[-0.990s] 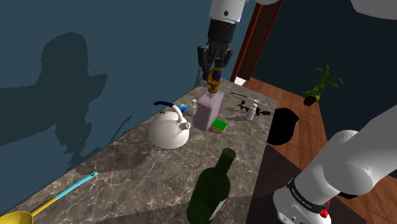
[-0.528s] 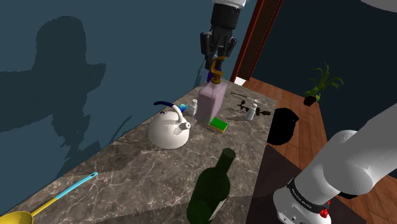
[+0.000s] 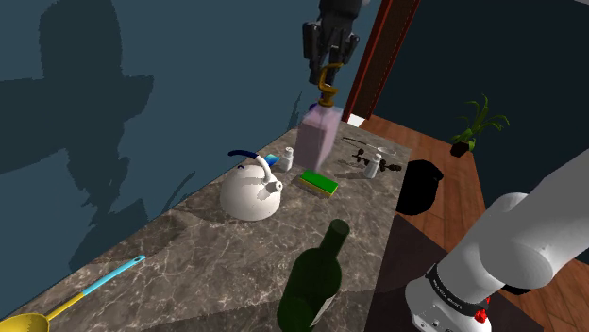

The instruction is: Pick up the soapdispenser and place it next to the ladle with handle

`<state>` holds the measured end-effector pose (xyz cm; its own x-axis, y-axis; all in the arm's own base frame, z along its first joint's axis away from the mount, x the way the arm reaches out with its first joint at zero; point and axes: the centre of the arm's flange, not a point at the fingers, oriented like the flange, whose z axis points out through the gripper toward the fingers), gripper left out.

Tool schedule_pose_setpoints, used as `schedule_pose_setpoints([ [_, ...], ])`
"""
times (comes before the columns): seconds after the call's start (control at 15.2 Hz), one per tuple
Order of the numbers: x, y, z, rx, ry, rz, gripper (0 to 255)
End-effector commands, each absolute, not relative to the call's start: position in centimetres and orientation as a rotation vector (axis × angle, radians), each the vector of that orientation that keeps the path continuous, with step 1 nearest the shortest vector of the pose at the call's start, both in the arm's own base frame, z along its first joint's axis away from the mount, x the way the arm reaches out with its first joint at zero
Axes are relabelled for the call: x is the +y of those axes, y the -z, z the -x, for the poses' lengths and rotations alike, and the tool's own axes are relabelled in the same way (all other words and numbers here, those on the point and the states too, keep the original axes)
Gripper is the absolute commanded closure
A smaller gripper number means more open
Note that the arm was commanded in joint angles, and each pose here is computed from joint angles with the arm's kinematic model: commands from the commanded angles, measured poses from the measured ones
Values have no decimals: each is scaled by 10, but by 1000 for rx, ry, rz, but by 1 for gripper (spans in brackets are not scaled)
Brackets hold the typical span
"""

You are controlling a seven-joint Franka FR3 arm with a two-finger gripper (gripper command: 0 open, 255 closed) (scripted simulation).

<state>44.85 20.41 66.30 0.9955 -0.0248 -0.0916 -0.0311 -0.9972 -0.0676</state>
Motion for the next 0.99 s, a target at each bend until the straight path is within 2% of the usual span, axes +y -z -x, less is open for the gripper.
schedule_pose_setpoints([
  [0.0, 204, -674, -449, 43, -140, 3069, 255],
  [0.53, 204, -714, -449, 43, -140, 3069, 255],
  [0.92, 275, -714, -415, 43, -140, 3069, 255],
])
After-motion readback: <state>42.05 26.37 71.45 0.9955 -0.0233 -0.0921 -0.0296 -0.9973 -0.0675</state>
